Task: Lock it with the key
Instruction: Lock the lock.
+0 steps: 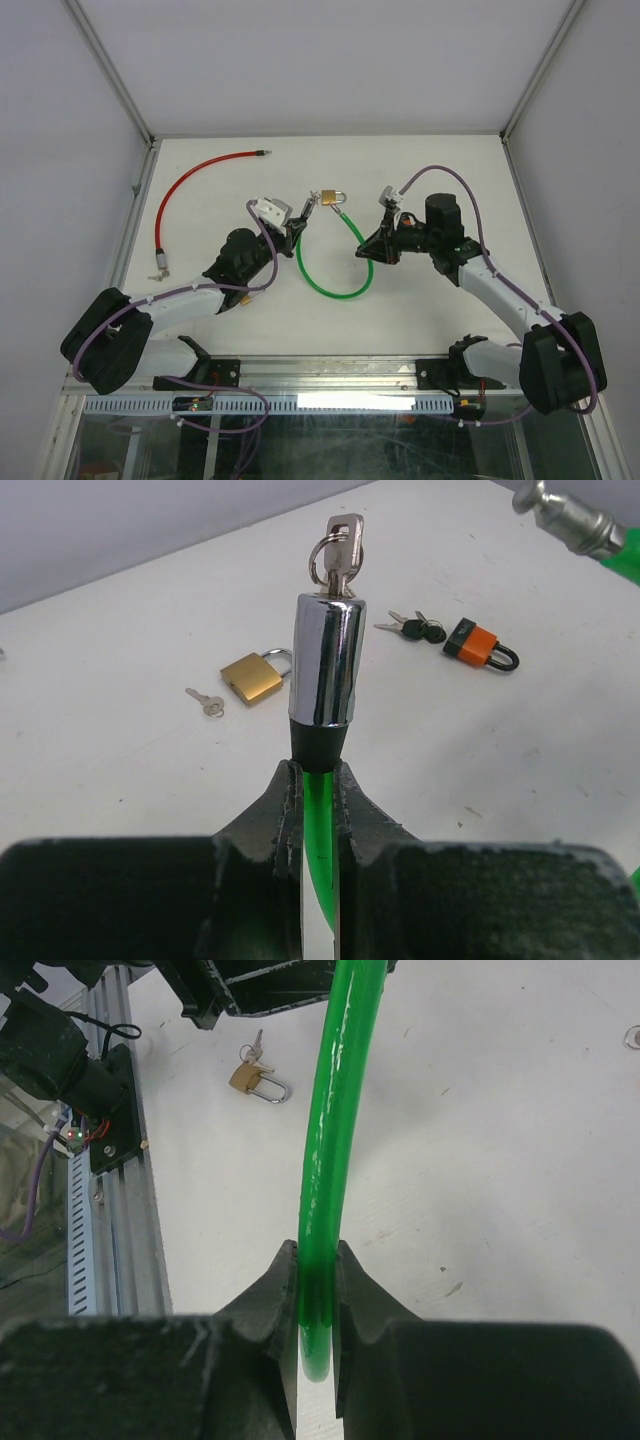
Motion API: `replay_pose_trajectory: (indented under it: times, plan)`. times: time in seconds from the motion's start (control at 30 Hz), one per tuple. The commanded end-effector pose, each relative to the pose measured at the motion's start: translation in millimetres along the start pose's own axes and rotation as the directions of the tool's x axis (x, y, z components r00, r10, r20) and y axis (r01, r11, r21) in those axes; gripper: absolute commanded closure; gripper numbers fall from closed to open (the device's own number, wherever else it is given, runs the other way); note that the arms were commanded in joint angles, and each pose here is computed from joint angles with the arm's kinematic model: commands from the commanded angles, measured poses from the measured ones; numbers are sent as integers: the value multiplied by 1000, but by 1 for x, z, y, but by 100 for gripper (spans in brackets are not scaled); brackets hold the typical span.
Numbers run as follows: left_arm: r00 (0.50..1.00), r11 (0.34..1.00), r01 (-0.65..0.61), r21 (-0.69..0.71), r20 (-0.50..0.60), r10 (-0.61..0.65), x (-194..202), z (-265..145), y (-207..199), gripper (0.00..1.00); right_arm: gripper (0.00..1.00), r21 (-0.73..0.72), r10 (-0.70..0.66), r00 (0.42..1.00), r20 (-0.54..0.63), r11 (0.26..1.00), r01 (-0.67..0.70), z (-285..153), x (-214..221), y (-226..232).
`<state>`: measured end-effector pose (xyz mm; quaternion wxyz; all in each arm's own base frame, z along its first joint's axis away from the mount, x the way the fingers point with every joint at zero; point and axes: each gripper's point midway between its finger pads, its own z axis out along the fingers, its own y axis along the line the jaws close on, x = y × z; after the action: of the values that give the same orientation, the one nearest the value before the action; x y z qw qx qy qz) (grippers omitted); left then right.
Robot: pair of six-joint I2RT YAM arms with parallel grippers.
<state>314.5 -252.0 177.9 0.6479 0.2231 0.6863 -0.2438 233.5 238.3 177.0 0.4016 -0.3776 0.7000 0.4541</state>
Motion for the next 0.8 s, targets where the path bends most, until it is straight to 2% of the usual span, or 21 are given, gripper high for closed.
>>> replay_pose_trajectory:
  times: [0.0,0.47,0.77]
  plan:
    - [984,1000,-17,-21,176,21,-57,1,-2,100,100,1,-126,992,-3,992,126,8,-16,-2]
    - [974,999,-8,48,228,-3,-86,-1,-15,100,100,-21,-132,988,-74,991,131,21,0,0]
    - [975,992,-39,122,222,11,-83,-3,-33,100,100,-22,-127,989,-76,992,125,22,-1,1]
